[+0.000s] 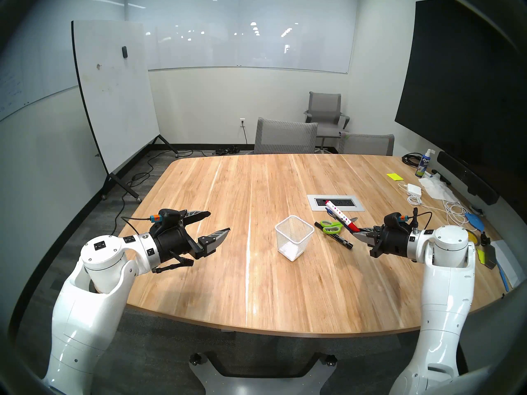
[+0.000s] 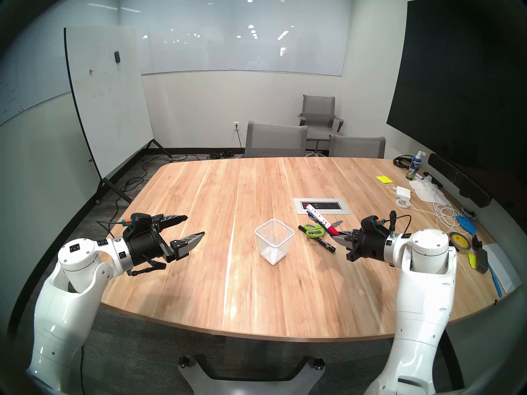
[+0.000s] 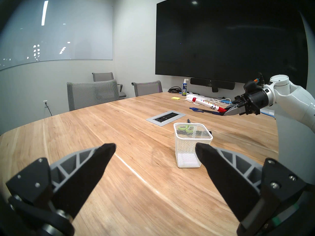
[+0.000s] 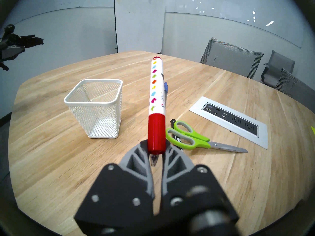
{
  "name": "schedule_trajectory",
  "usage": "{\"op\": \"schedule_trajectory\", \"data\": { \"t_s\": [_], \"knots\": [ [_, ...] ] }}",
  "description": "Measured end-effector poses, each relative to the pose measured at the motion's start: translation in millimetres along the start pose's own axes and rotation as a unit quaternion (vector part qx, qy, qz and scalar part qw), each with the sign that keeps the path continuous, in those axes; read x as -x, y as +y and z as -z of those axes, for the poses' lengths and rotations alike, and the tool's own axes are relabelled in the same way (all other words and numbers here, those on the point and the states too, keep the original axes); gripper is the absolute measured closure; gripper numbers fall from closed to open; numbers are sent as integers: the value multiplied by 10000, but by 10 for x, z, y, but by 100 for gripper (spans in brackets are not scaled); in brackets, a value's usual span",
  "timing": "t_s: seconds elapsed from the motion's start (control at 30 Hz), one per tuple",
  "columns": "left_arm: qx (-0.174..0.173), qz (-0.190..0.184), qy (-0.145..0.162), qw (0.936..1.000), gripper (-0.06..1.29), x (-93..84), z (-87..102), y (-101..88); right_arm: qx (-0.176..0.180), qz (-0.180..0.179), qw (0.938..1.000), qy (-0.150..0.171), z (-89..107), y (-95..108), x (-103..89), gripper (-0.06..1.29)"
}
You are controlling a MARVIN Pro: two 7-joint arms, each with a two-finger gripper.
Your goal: Place the pen, the marker, and the scissors into the pen holder
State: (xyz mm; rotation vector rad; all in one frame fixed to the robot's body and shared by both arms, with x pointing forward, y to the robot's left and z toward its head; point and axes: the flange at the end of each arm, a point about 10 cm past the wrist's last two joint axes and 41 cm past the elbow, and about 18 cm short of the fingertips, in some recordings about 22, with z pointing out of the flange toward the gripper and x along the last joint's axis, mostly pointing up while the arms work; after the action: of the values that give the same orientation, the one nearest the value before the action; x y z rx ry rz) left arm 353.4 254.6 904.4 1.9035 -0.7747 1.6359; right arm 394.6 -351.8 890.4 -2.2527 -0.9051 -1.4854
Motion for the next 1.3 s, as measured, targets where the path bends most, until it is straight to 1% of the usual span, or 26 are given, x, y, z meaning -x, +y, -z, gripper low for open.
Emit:
{"op": "schedule_trajectory", "data": {
  "t_s": [0.23,0.43,0.87,1.3],
  "knots": [
    [0,0,0,10000,-3,0,0,0,-17,53,9999,118,21,-36,-104,118],
    [0,0,0,10000,-3,0,0,0,-12,86,9998,178,41,-39,-142,118],
    [0,0,0,10000,-3,0,0,0,41,247,9989,401,169,83,-260,118],
    [0,0,0,10000,-3,0,0,0,-24,395,9977,542,192,186,-275,118]
  ]
}}
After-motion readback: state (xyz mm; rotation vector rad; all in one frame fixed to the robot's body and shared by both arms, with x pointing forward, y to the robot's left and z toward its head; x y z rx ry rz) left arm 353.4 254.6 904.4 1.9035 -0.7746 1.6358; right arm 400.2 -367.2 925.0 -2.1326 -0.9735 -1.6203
